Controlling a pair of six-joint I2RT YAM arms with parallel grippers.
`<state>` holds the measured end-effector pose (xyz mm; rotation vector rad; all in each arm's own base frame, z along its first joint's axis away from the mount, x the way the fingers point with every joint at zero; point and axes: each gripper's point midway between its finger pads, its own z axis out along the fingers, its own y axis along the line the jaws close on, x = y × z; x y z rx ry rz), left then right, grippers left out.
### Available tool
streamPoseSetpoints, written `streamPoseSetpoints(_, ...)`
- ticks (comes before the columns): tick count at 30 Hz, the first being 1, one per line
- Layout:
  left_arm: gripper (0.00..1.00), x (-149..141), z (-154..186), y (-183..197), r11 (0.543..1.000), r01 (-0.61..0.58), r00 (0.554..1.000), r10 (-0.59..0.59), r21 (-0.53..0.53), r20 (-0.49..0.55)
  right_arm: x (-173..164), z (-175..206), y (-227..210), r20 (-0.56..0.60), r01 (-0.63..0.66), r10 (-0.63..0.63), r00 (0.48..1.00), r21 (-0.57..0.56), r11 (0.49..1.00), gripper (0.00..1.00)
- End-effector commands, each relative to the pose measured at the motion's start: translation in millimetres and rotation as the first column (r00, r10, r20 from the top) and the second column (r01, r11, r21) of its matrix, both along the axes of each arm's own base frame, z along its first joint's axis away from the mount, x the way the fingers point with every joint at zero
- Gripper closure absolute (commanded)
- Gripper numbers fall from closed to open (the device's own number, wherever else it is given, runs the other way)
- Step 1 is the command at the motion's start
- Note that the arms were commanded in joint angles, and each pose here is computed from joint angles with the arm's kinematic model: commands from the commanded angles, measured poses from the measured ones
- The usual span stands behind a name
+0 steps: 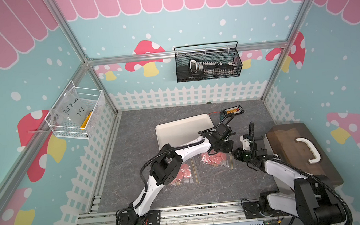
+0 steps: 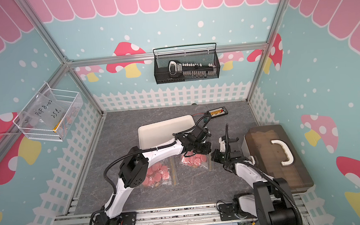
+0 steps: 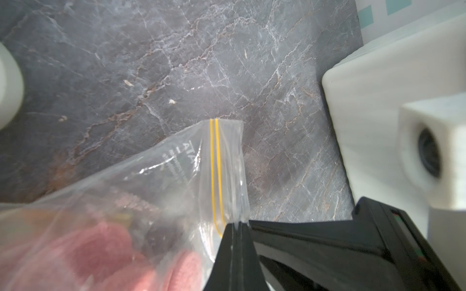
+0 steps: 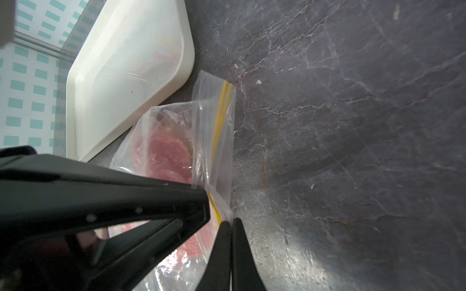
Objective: Pour cookies out of the ziploc bag
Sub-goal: Open the ziploc bag at the center of the board.
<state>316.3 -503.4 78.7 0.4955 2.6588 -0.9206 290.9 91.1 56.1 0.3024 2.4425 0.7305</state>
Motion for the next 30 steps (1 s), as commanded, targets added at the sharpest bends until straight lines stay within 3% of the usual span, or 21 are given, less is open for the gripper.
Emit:
streamPoseSetpoints(1, 1.0, 2.9, 35.9, -0.3, 0.998, 0.0, 0.999, 0.002, -0.068, 0.033, -5.2, -11.5, -5.2, -0.036, 0.021, -0.022, 0.999, -0.027, 0.999, 1.0)
streamPoseSetpoints(19, 1.0, 5.6, 29.1, 3.9, 0.997, -0.01, 1.0, 0.011, -0.073, 0.021, -4.0, 2.0, 2.1, 0.005, -0.017, 0.017, 1.0, 0.002, 1.0, 1.0)
streamPoseSetpoints(24, 0.87, 8.2, 31.7, 1.0, 0.996, -0.02, 1.0, 0.022, -0.083, 0.018, -5.7, 8.1, 5.2, 0.005, -0.042, 0.042, 0.999, 0.007, 0.999, 1.0)
streamPoseSetpoints(26, 0.77, 8.1, 33.1, -0.2, 0.996, -0.022, 1.0, 0.023, -0.088, 0.014, -6.2, 8.9, 5.0, 0.005, -0.044, 0.044, 0.999, 0.004, 0.999, 1.0)
streamPoseSetpoints(30, 0.7, 8.3, 35.3, -2.3, 0.995, -0.029, 1.0, 0.029, -0.097, 0.002, -7.7, 10.5, 6.4, 0.01, -0.054, 0.054, 0.998, 0.008, 0.998, 1.0)
